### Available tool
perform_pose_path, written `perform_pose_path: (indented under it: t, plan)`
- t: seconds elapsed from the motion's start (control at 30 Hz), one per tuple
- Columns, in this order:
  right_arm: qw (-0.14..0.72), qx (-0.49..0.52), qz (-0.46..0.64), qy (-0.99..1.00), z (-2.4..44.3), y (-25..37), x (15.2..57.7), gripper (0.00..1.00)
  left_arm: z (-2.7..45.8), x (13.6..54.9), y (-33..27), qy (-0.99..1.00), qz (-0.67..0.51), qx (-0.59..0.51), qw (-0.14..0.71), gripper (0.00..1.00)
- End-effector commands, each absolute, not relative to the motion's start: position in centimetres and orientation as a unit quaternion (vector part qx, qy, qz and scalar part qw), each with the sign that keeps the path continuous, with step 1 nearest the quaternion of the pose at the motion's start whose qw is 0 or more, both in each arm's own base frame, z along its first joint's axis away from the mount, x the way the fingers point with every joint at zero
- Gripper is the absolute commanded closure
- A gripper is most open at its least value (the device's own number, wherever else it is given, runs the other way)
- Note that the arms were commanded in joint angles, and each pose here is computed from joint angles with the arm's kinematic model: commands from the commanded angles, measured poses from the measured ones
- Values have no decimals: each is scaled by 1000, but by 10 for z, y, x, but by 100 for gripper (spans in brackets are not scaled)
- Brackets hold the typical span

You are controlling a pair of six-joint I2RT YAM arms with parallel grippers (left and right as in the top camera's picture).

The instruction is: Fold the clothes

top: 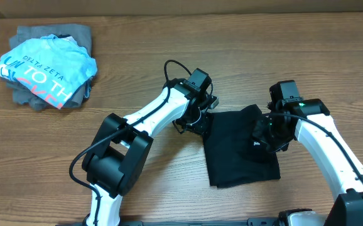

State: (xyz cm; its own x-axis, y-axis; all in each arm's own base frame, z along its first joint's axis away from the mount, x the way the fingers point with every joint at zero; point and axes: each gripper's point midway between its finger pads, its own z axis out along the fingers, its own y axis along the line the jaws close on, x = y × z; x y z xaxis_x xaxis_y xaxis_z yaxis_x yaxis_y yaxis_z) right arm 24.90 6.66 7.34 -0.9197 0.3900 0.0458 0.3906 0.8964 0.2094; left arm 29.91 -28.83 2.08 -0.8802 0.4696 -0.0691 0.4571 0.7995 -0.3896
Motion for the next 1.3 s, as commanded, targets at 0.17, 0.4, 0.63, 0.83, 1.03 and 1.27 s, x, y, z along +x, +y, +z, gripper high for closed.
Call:
perform_pose_path:
  t: [0.17,0.4,0.63,0.83,1.03,1.27]
  plan:
    - [3,-256,-92,-962,10,58,227,95,22,300,-293,-947,212,-240,18,63]
    - [-2,-354,0,-935,-1,20,211,96,22,297,-291,-948,210,-239,25,63]
    - [-54,-321,-23,-945,58,13,244,64,22,296,-290,-948,209,-238,27,59]
    - [-81,-184,-157,-967,95,58,257,53,39,288,-301,-936,258,-236,40,42]
    - [-13,-193,-176,-965,79,69,229,58,49,282,-316,-920,307,-241,48,18]
    - [85,-283,-147,-944,25,66,171,74,44,292,-305,-929,285,-231,37,54]
